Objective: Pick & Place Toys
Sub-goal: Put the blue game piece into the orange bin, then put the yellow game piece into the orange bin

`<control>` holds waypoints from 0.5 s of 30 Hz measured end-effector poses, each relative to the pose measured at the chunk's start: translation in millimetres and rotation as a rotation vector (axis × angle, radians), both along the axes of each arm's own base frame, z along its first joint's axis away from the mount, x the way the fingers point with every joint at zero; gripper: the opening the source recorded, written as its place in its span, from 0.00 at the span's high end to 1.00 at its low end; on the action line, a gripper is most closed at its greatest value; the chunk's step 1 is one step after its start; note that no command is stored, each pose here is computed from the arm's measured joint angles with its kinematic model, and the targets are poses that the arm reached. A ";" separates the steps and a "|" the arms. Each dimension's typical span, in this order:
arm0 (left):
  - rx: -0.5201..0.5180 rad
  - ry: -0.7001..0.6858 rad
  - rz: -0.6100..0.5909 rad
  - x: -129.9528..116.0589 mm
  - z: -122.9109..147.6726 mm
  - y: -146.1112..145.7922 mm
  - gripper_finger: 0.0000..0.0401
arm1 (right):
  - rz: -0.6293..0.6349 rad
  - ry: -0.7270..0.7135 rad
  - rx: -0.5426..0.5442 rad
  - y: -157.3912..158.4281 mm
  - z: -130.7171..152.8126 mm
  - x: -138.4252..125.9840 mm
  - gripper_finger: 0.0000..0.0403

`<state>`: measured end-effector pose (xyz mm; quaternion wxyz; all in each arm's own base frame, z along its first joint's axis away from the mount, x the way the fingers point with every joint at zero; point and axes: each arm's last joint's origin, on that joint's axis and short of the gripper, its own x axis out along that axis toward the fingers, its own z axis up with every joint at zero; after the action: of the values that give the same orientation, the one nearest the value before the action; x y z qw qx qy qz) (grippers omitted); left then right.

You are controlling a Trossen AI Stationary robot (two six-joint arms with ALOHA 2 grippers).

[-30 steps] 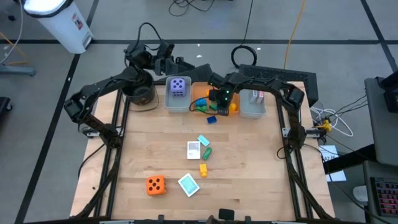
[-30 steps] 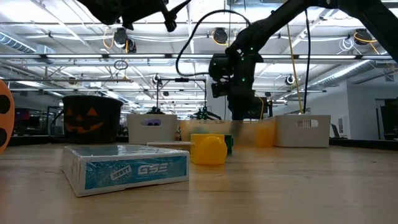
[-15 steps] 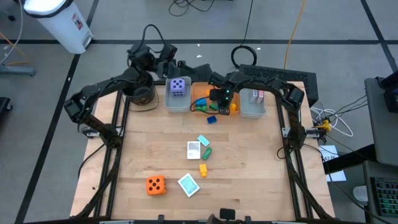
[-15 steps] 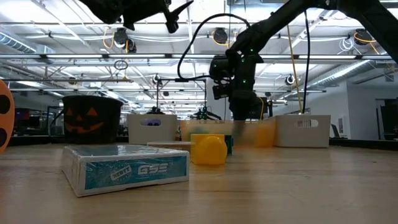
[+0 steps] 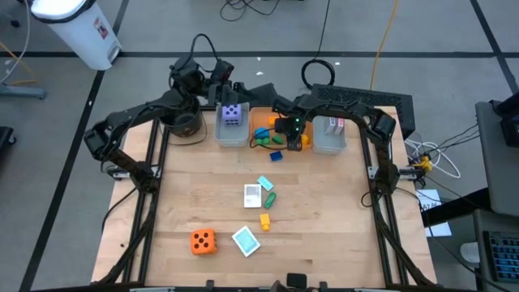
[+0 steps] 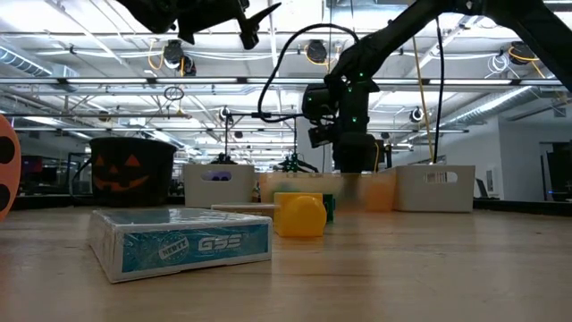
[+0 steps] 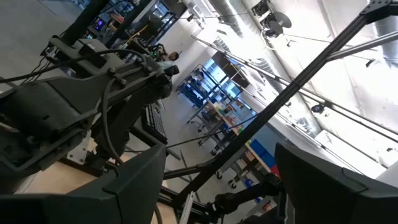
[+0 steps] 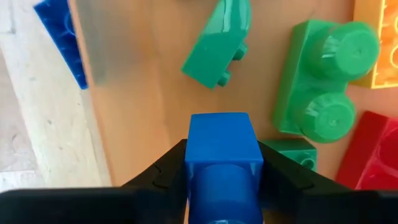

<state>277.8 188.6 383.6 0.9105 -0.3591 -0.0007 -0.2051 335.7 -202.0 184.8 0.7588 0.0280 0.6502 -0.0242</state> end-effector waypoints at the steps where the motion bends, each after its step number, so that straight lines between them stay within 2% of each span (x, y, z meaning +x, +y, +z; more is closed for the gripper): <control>1: 0.000 0.000 0.000 -0.1 0.0 0.1 0.23 | 0.001 0.000 0.001 0.1 0.1 0.0 0.66; 15: -0.020 0.008 -0.003 -0.2 0.1 0.2 0.23 | -0.023 0.003 0.001 0.0 0.2 -0.2 0.46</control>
<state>277.6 188.8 383.7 0.9065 -0.3689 0.0014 -0.2052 335.5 -202.0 184.9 0.7577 0.0361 0.6508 -0.0328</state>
